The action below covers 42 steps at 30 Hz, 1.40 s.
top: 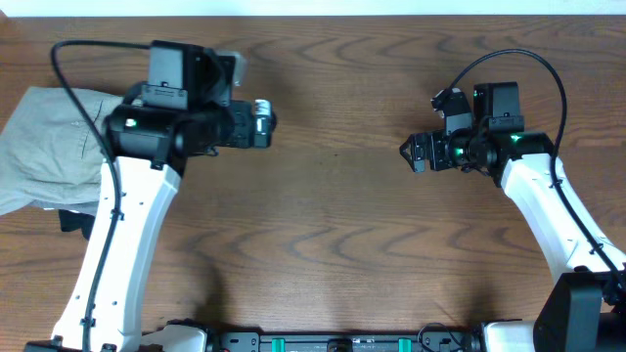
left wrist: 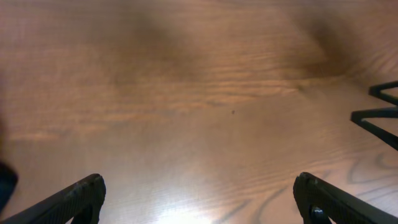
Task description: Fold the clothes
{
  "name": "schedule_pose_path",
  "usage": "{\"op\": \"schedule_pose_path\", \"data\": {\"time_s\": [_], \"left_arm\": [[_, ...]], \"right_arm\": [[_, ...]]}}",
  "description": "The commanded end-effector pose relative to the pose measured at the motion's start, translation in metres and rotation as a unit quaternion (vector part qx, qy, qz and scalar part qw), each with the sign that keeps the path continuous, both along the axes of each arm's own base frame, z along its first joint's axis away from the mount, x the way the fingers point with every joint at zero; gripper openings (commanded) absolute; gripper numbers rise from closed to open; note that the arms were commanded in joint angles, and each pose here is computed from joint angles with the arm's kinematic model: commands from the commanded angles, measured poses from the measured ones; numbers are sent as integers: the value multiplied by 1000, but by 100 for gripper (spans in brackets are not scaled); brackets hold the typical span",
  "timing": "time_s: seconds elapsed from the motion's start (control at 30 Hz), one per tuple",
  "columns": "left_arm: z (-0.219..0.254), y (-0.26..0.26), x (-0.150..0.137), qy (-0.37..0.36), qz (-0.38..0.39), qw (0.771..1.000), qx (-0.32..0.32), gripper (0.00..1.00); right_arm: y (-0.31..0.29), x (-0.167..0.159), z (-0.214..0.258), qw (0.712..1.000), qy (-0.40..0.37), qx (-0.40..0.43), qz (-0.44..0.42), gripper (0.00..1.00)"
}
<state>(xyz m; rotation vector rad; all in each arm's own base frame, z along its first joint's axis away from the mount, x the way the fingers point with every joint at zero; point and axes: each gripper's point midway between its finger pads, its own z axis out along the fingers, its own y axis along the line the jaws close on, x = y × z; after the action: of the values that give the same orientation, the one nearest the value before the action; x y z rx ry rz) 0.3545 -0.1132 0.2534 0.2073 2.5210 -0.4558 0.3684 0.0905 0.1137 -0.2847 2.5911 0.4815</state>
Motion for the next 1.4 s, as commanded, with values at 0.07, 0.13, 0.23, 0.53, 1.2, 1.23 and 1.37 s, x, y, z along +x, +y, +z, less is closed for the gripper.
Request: {"op": "schedule_pose_path", "data": {"time_s": [0.07, 0.13, 0.23, 0.53, 1.2, 1.23, 1.37], "left_arm": [[-1, -4, 18, -25, -11, 999, 19, 98], [-9, -4, 16, -8, -10, 1000, 21, 98], [-23, -1, 1, 37, -11, 999, 31, 98], [-42, 17, -30, 95, 3, 993, 70, 98], [-67, 31, -100, -84, 13, 996, 30, 98], [-69, 31, -101, -82, 13, 996, 31, 98], [-75, 32, -104, -66, 12, 997, 35, 98]], "right_arm": [[-31, 11, 10, 997, -14, -62, -49, 99], [-34, 6, 15, 996, 2, -70, -52, 99], [-36, -5, 20, 995, 32, -70, -65, 99], [-40, -36, 35, 989, 39, -41, -133, 99], [-54, -137, 65, 972, -152, 2, -177, 99], [-54, -139, 64, 973, -150, 2, -176, 99], [-54, -143, 59, 975, -137, -1, -176, 99]]}}
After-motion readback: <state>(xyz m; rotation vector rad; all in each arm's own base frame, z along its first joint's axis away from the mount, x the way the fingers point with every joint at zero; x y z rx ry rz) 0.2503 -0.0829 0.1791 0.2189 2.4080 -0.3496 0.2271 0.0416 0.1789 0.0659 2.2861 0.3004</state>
